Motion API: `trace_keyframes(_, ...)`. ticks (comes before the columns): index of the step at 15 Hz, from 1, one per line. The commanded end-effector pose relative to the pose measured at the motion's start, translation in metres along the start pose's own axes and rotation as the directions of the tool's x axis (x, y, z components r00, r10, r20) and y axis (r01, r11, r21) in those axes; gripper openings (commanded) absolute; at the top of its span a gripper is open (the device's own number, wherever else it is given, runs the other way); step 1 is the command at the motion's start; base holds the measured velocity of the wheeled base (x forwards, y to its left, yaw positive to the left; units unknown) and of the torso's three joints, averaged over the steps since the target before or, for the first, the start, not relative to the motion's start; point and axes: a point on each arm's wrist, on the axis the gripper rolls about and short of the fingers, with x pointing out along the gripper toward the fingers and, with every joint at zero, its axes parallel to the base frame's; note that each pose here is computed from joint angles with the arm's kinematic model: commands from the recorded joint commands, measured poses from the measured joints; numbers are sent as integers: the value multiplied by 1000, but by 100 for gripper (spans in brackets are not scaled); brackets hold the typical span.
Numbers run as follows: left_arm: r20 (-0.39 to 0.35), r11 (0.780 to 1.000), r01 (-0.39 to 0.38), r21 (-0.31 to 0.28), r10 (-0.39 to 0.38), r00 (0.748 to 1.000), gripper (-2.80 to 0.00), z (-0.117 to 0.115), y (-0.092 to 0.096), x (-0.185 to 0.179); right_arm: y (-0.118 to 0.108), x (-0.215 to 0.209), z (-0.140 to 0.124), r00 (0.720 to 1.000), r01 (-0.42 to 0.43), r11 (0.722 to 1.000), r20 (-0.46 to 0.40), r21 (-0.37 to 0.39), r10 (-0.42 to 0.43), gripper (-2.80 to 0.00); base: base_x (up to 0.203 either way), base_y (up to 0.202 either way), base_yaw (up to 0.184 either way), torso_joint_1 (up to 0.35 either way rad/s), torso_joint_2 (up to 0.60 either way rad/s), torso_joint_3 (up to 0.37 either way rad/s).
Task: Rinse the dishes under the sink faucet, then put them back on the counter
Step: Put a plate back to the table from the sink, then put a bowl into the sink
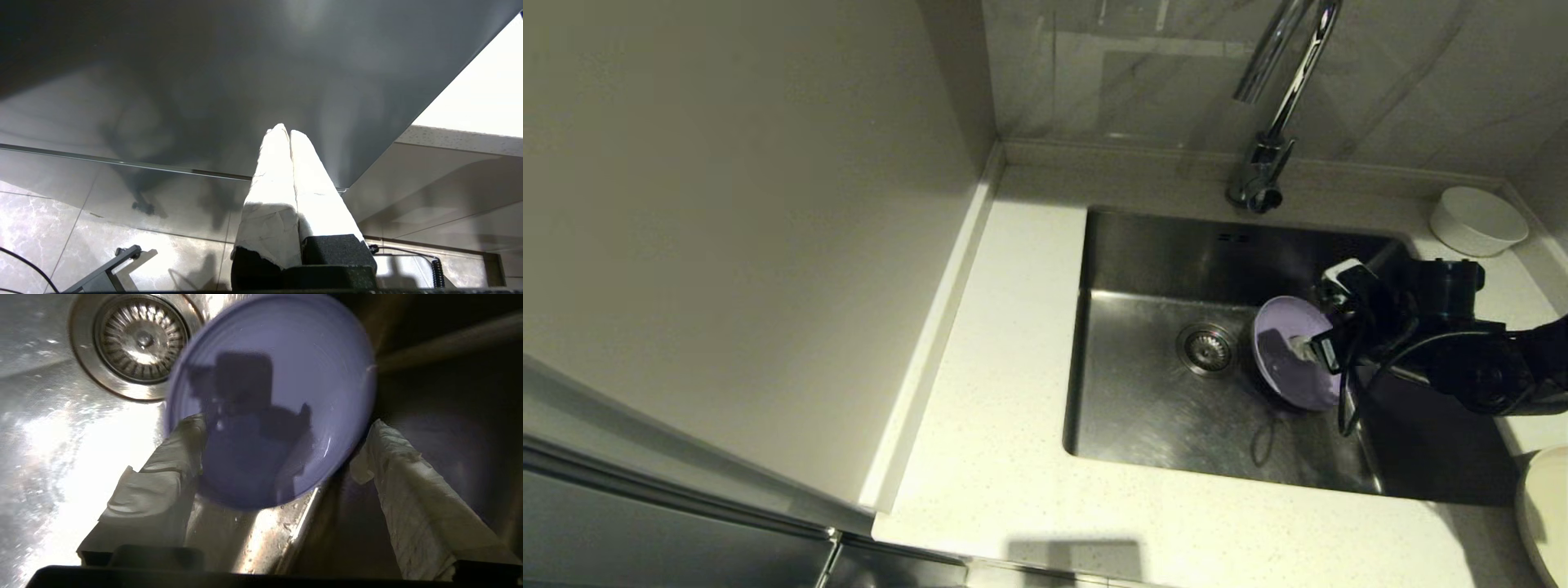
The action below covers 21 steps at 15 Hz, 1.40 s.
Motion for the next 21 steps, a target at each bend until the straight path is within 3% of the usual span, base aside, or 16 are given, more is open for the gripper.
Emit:
trace_keyframes(1, 4, 1000, 0, 1, 0, 1000, -280, 0, 0, 0, -5, -26, 8, 999, 21, 1000, 47, 0, -21, 0, 0, 0, 0, 0, 0, 0)
trace_keyframes(5, 4, 1000, 0, -1, 0, 1000, -280, 0, 0, 0, -4, -66, 5, 998, 16, 1000, 60, -5, -16, 0, 0, 0, 0, 0, 0, 0)
trace_keyframes(8, 4, 1000, 0, -1, 0, 1000, -280, 0, 0, 0, -12, -101, 18, 998, 16, 1000, 68, -6, -16, 0, 0, 0, 0, 0, 0, 0)
trace_keyframes(14, 4, 1000, 0, -1, 0, 1000, -280, 0, 0, 0, -23, -188, 9, 995, 6, 1000, -101, 26, -3, 0, 0, 0, 0, 0, 0, 0)
trace_keyframes(17, 4, 1000, 0, -1, 0, 1000, -280, 0, 0, 0, -17, -241, -8, 961, -3, 986, -274, 167, 49, 0, 0, 0, 0, 0, 0, 0)
trace_keyframes(19, 4, 1000, 0, -1, 0, 1000, -280, 0, 0, 0, -16, -275, -10, 923, 46, 969, -381, 244, 52, 0, 0, 0, 0, 0, 0, 0)
trace_keyframes(21, 4, 1000, 0, -1, 0, 1000, -280, 0, 0, 0, -22, -301, 0, 904, 130, 940, -427, 314, 18, 0, 0, 0, 0, 0, 0, 0)
